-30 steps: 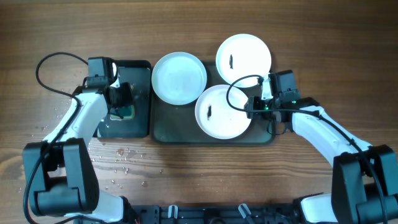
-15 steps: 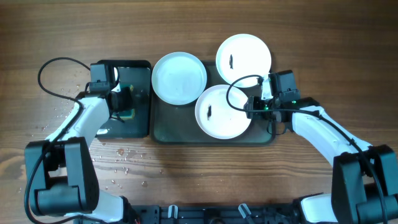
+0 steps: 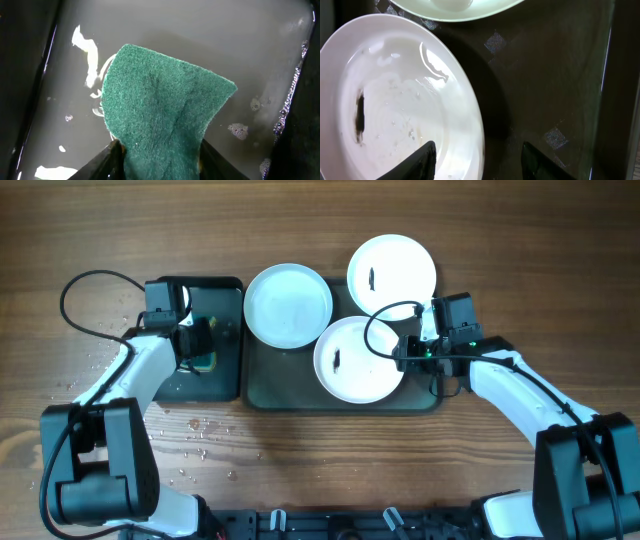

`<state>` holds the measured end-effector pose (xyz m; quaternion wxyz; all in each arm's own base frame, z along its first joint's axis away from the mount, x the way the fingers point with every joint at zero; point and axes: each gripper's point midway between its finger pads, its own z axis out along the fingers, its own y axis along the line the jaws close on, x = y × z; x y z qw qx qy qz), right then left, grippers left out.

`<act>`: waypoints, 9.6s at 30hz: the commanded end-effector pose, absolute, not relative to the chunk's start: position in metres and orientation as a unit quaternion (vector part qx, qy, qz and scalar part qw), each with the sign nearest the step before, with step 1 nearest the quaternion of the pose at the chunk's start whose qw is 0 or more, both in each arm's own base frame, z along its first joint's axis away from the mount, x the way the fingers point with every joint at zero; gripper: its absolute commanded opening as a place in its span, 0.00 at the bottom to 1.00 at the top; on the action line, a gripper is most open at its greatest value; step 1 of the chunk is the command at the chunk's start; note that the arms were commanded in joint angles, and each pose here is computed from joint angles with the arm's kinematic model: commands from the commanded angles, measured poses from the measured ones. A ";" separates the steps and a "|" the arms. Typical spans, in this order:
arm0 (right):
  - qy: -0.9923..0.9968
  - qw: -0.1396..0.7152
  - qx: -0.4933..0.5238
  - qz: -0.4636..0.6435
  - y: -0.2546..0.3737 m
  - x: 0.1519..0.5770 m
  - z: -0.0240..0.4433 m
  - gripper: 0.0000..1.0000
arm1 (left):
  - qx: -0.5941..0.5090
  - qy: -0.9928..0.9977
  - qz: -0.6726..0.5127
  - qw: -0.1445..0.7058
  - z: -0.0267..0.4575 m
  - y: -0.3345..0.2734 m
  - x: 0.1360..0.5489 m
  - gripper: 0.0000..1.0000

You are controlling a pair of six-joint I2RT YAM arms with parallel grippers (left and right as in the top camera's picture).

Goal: Clean dirty plates on tray and stack at the side

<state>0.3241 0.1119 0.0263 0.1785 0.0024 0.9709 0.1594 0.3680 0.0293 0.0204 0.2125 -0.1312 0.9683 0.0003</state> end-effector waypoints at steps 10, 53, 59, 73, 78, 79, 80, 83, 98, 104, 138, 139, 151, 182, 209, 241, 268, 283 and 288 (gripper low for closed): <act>0.973 0.169 -0.002 0.160 0.113 0.320 0.021 0.55 | -0.112 0.979 0.011 0.170 -0.010 0.031 0.357 0.18; 0.972 0.173 -0.003 0.160 0.113 0.322 0.022 0.46 | -0.112 0.924 -0.042 0.364 0.131 0.019 0.383 0.04; 0.972 0.173 -0.003 0.160 0.113 0.322 0.022 0.34 | -0.112 0.924 -0.042 0.362 0.130 0.019 0.383 0.04; 0.974 0.164 0.002 0.159 0.113 0.323 0.010 0.25 | -0.112 0.924 -0.042 0.363 0.130 0.019 0.383 0.04; 0.974 0.163 0.002 0.158 0.113 0.323 0.009 0.24 | -0.112 0.924 -0.042 0.362 0.130 0.019 0.383 0.04; 0.974 0.163 0.002 0.158 0.113 0.323 0.009 0.22 | -0.112 0.924 -0.042 0.362 0.130 0.019 0.383 0.04; 0.974 0.163 0.002 0.158 0.113 0.323 0.009 0.21 | -0.112 0.924 -0.042 0.362 0.130 0.019 0.383 0.04; 0.974 0.161 0.002 0.158 0.113 0.322 0.008 0.16 | -0.112 0.926 -0.042 0.359 0.129 0.019 0.382 0.04; 0.971 0.147 0.018 0.187 0.123 0.323 0.000 0.04 | -0.111 0.914 -0.037 0.388 0.139 0.022 0.392 0.04; 0.971 0.153 0.004 0.184 0.122 0.324 0.002 0.04 | -0.107 0.906 -0.037 0.408 0.146 0.023 0.399 0.04; 0.973 0.147 -0.027 0.176 0.121 0.318 0.014 0.04 | -0.084 0.911 -0.026 0.402 0.143 0.023 0.398 0.04; 0.972 0.150 -0.036 0.175 0.121 0.319 0.015 0.04 | -0.083 0.911 -0.026 0.404 0.144 0.023 0.398 0.04; 0.972 0.166 -0.028 0.163 0.118 0.329 0.020 0.04 | -0.072 0.916 -0.021 0.394 0.139 0.022 0.395 0.04; 0.967 0.113 0.080 0.215 0.130 0.316 0.020 0.24 | -0.128 0.941 -0.022 0.313 0.091 0.026 0.382 0.04; 0.966 0.153 0.048 0.201 0.127 0.331 0.024 0.11 | -0.104 0.919 0.014 0.379 0.152 0.020 0.418 0.04; 0.967 0.151 0.048 0.201 0.127 0.330 0.023 0.11 | -0.073 0.945 0.090 0.305 0.114 0.004 0.396 0.04; 0.967 0.151 0.047 0.201 0.127 0.330 0.023 0.11 | 0.120 0.937 -0.174 0.277 0.125 -0.254 0.342 0.04; 0.967 0.150 0.048 0.201 0.127 0.330 0.023 0.11 | 0.081 0.963 -0.146 0.210 0.062 -0.258 0.337 0.04; 0.967 0.150 0.048 0.200 0.127 0.329 0.023 0.11 | 0.082 0.963 -0.146 0.210 0.051 -0.262 0.342 0.04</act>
